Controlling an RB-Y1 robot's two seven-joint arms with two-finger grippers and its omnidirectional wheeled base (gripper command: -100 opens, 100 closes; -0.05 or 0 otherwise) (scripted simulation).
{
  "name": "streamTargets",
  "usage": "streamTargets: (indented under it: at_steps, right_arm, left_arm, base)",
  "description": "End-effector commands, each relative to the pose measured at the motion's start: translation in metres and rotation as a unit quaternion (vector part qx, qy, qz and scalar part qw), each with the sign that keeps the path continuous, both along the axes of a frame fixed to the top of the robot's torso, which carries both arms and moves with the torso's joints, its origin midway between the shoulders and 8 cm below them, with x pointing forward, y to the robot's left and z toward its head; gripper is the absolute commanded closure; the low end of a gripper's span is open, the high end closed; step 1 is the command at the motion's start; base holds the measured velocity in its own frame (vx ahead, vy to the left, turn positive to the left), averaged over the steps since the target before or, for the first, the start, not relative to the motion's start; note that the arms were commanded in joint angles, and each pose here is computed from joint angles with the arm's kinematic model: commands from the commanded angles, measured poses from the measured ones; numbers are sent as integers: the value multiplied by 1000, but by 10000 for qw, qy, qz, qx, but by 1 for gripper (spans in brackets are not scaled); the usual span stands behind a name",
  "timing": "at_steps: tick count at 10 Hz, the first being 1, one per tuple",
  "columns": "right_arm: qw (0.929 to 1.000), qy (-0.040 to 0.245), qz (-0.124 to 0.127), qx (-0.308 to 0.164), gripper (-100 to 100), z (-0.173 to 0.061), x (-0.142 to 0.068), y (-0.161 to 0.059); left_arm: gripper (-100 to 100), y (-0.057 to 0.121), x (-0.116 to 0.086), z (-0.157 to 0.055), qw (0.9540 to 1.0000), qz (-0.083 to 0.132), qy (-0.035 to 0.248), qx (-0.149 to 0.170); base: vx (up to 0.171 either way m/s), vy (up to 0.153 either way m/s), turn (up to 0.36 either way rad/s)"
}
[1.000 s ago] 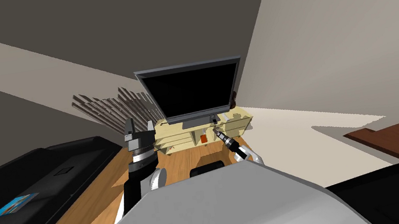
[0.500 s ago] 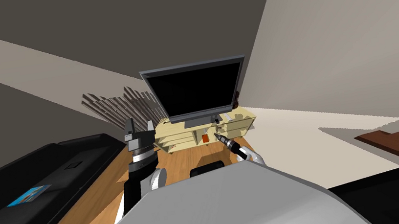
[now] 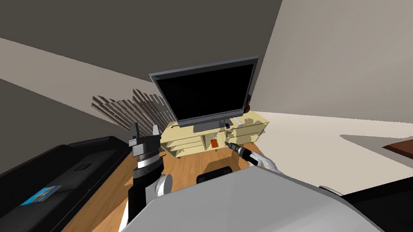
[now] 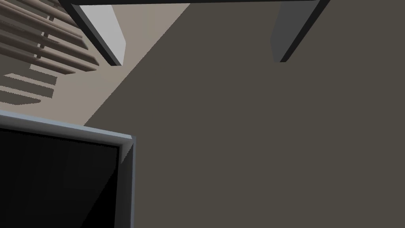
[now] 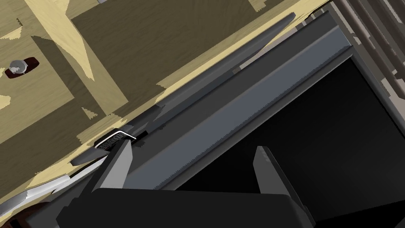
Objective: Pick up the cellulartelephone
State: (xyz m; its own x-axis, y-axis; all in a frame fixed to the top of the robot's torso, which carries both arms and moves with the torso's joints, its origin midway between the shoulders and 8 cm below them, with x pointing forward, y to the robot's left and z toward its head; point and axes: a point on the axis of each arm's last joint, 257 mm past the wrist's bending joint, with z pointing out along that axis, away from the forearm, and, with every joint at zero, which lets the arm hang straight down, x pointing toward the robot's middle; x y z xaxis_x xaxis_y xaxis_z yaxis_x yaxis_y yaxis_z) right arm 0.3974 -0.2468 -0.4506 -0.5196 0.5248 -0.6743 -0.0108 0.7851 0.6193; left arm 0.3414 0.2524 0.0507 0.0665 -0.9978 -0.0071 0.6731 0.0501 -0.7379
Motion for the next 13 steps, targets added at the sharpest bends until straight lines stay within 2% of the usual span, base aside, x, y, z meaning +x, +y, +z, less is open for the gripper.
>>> streamTargets:
  at_steps: [1, 4, 5, 6, 7, 8, 9, 10, 12, 13]
  right_arm:
    - [9992, 183, 56, -338, -100, -17, -6, -18]
    - [9961, 544, 7, -702, -100, -47, -23, -47]
    - [9931, 653, 48, -970, -100, -55, -26, -63]
    - [9924, 724, 18, -996, -100, -60, -30, -68]
    - [9887, 821, 51, -1254, -100, -66, -33, -84]
    - [9872, 929, 5, -1294, -100, -74, -40, -91]
    - [9825, 1035, 19, -1550, -100, -79, -43, -110]
    - [9806, 1145, -28, -1591, -100, -86, -51, -118]
    - [9680, 1382, -52, -2096, -100, -94, -60, -162]
    - [9659, 1470, -91, -2127, -100, -99, -67, -168]
  left_arm:
    - [0, 0, 0, 0, 10000, 0, 0, 0]
    - [0, 0, 0, 0, 10000, 0, 0, 0]
    - [0, 0, 0, 0, 10000, 0, 0, 0]
    - [0, 0, 0, 0, 10000, 0, 0, 0]
    - [0, 0, 0, 0, 10000, 0, 0, 0]
    - [0, 0, 0, 0, 10000, 0, 0, 0]
    - [0, 0, 0, 0, 10000, 0, 0, 0]
    - [0, 0, 0, 0, 10000, 0, 0, 0]
    - [0, 0, 0, 0, 10000, 0, 0, 0]
    - [0, 0, 0, 0, 10000, 0, 0, 0]
  base:
    - [24, 46, 89]
    - [38, 47, 55]
    - [40, 45, 90]
    - [42, 32, 39]
    - [58, 44, 58]
    - [58, 41, 52]
    - [58, 44, 98]
    - [55, 34, 53]
    - [85, 43, 110]
    - [90, 36, 43]
